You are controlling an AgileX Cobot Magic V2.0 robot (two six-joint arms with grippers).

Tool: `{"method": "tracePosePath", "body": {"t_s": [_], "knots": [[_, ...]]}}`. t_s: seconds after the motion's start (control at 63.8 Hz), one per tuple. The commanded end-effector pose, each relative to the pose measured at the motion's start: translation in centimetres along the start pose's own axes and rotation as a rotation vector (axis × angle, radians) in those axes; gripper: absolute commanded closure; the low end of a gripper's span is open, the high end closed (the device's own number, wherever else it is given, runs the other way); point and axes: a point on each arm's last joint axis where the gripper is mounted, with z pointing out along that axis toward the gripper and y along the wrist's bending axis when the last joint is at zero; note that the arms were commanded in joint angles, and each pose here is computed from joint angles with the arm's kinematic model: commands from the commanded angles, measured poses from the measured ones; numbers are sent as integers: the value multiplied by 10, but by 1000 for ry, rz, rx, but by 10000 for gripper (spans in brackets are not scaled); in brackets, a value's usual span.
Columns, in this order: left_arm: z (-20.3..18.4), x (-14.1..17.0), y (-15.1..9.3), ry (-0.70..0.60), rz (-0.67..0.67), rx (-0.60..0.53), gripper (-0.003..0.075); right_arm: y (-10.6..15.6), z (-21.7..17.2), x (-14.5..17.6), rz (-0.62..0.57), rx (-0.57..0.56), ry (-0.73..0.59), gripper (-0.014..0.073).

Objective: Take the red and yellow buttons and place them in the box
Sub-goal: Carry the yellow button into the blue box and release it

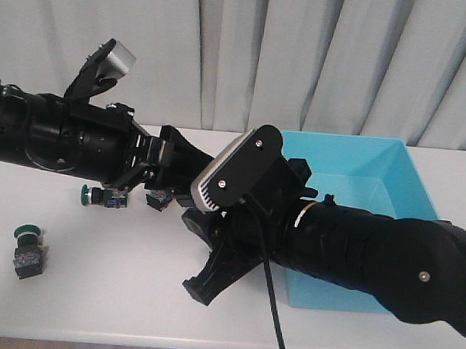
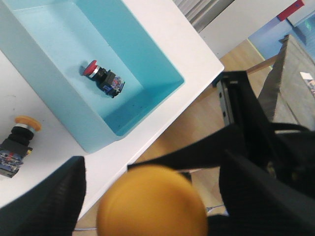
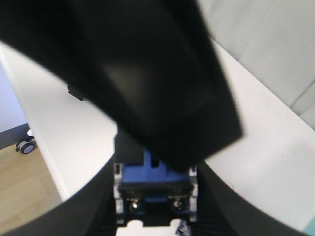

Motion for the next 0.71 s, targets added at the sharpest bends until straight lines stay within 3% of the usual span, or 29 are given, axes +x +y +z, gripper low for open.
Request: {"method": "tracePosePath", "body": {"t_s": [0.0,0.204,0.361,0.533,0.69], "knots": [[-9,-9,-14,-44,24,33,170,-18,-12,-13,10,87,-76,379],[-9,-8,-14,-36,26,39,172,-64,-20,7,94,186,2,379],[-9,-8,-14,-36,27,39,172,-100,-33,32,231,236,100,375],[-9,-8,-14,-37,26,41,180,-136,-47,70,504,249,292,372],[-9,-8,-14,-37,26,41,182,-154,-42,94,561,288,531,369]]}}
